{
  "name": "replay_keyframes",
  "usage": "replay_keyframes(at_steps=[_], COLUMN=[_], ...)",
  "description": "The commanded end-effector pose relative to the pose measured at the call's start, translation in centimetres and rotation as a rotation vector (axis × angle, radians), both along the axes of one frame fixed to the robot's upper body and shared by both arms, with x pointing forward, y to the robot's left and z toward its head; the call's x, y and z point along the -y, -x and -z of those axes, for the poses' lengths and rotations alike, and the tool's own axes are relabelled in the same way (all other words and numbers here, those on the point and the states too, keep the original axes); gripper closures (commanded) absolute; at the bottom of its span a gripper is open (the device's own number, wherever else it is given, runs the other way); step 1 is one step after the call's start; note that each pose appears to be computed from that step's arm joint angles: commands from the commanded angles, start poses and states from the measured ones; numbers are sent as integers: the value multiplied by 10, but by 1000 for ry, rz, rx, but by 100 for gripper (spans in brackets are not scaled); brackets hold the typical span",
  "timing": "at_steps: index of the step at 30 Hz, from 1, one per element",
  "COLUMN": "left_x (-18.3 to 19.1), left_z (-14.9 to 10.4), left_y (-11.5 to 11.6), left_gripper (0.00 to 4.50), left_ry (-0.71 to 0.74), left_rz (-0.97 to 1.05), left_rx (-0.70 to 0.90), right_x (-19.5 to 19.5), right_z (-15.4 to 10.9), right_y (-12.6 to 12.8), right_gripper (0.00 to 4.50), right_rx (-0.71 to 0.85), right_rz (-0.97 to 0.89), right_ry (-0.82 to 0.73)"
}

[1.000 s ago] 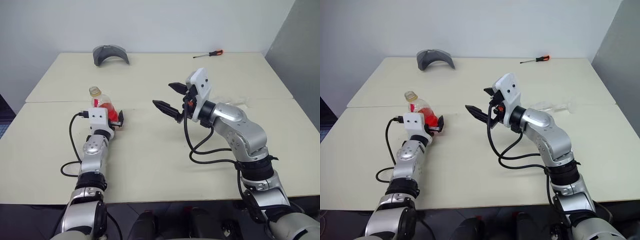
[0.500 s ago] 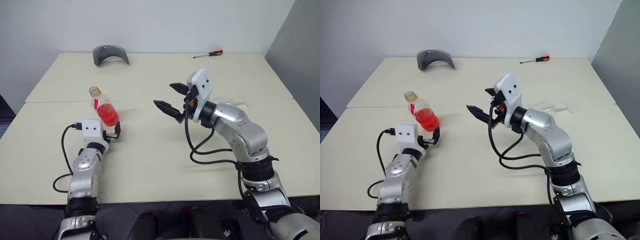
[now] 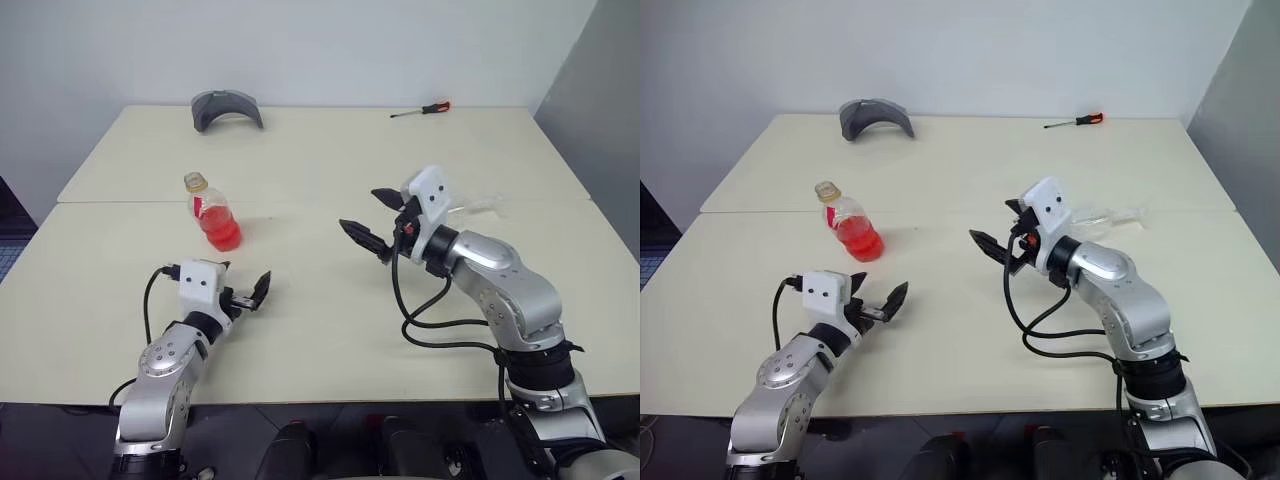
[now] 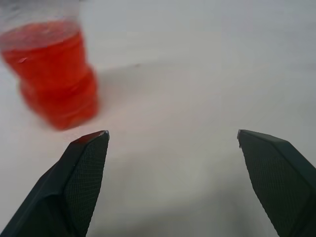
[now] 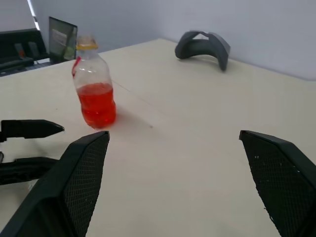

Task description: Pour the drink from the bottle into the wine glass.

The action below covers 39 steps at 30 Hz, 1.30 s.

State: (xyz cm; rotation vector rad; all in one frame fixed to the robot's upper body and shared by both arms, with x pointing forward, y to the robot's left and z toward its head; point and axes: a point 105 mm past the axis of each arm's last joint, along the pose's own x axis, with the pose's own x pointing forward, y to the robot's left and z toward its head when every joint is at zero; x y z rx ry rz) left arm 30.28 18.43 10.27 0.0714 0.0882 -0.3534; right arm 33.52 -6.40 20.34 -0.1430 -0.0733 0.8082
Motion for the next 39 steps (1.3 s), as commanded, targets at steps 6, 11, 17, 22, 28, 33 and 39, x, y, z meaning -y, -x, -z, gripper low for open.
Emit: replay_keyframes(at_steps=[6, 11, 17, 22, 28, 33, 39], left_x=[55, 76, 100, 113, 128, 132, 135], left_z=[-33, -46, -57, -54, -59, -60, -61], left_y=[3, 1, -13, -27, -35, -42, -42], left_gripper=[4, 4, 4, 4, 4, 4, 4], left_ry=[-18, -29, -37, -82, -76, -81, -78], left_rz=[434, 607, 734, 772, 812, 813, 819], left_rx=[51, 75, 109, 135, 160, 171, 169], right_x=[59, 102, 158, 183, 197, 200, 198], right_z=[2, 12, 19, 31, 34, 37, 36], right_y=[-5, -9, -21, -38, -59, -73, -87], right_gripper=[0, 0, 0, 0, 0, 0, 0], right_rx=[64, 120, 236, 356, 486, 572, 612], right_rz=[239, 376, 525, 541, 500, 462, 434], right_ry=[111, 261, 478, 697, 892, 1020, 1122])
